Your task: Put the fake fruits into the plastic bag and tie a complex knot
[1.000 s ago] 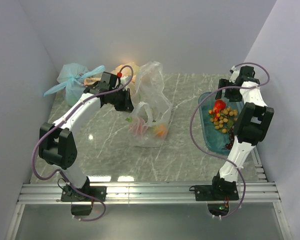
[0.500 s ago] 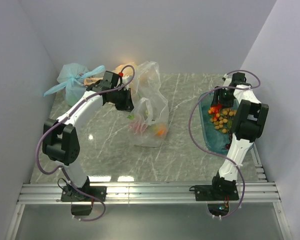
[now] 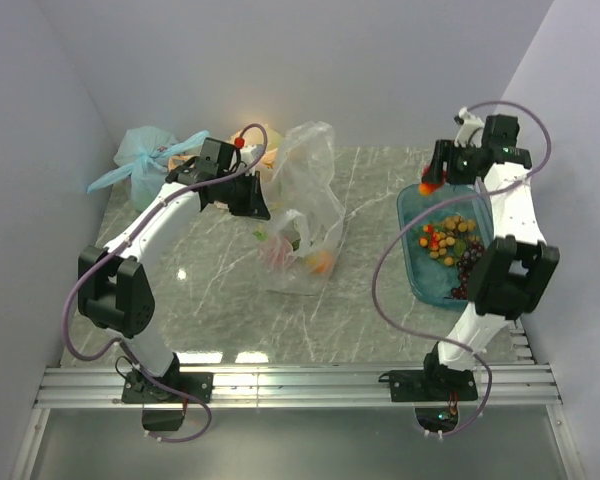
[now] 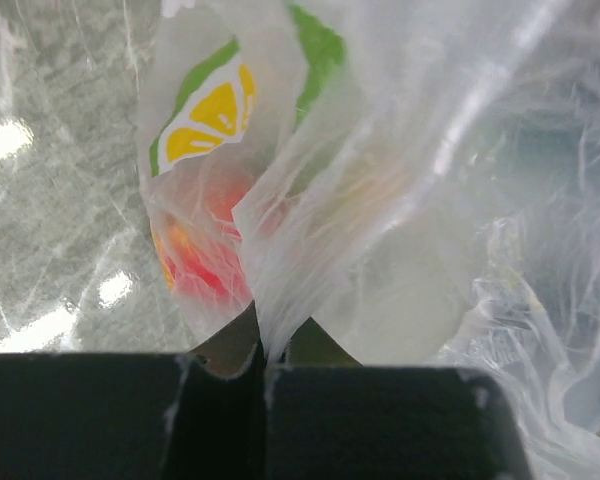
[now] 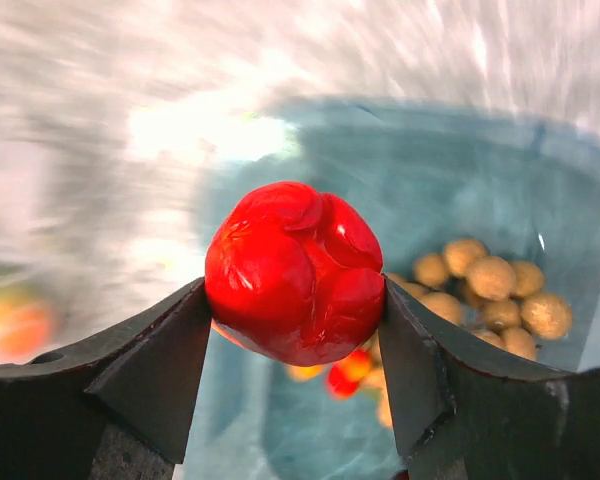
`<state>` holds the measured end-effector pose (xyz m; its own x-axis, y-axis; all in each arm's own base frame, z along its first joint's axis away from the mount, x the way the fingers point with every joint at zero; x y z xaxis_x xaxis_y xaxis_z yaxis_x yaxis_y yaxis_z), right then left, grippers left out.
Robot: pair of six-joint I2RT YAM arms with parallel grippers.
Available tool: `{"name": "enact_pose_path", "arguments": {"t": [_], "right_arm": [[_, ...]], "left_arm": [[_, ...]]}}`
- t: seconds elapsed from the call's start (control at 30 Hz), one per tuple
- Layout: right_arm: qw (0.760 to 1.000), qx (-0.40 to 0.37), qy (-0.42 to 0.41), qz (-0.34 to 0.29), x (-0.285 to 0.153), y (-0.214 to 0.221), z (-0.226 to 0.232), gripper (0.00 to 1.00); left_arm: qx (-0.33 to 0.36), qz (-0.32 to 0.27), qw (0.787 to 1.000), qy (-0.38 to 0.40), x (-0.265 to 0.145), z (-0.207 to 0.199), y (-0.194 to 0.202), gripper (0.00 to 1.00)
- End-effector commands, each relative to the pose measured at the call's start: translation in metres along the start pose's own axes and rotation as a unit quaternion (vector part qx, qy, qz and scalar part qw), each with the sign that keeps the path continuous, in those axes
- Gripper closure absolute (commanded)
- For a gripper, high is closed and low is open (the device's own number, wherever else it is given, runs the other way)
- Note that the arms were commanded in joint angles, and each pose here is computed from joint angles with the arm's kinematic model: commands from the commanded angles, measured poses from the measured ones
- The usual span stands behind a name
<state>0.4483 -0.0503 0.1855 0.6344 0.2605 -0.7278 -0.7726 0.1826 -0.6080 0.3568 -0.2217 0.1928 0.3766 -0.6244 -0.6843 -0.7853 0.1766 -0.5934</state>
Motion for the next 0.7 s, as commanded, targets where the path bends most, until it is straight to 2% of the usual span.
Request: {"name": "enact_pose_path", "arguments": {"t": [0.0,0.17,0.3,0.4,0.47,0.5,0.67], "right_arm": [[0.988,-0.076,-0.115,-0.072,-0.060,-0.031,0.100,0.57],[0.951,-0.161,-0.237,-0.118,-0.088,-0.031,0.228,0.57],[0.921,-0.217,-0.298,-0.129,-0.110,-0.021,0.295,0.57],[0.911,-0.241,-0.305,-0.137,-0.117,-0.004,0.309,0.57],[0.908,-0.244,-0.297,-0.168,-0.128,-0.006,0.309,0.57],[0.913,-0.238,-0.288,-0.165,-0.123,-0.001,0.304,0.57],[0.942,-0.195,-0.174,-0.212,-0.123,-0.033,0.259,0.58]], "left_arm": [[0.043,-0.051,0.998,0.016,-0.025,-0.019,-0.021,0.99],[0.058,-0.064,0.996,0.030,-0.031,-0.030,-0.027,1.00],[0.055,-0.062,0.996,0.038,-0.032,-0.035,-0.032,1.00],[0.043,-0.054,0.997,0.044,-0.031,-0.037,-0.034,0.99],[0.031,-0.049,0.997,0.044,-0.028,-0.036,-0.034,0.99],[0.030,-0.050,0.997,0.045,-0.029,-0.037,-0.034,0.99],[0.019,-0.048,0.998,0.045,-0.027,-0.036,-0.028,0.99]]}}
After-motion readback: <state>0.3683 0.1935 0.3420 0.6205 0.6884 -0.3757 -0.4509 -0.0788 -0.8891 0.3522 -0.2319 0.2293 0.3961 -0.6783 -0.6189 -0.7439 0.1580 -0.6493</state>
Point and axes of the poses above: each gripper's point midway between its finger pads, its own x axis out along the fingers, its own z axis along the line the jaws close on, y = z × x, the point moved 1 cm from there along -x, back along the fingers, and after that the axes turned 8 degrees about x, right-handed, at the moved point
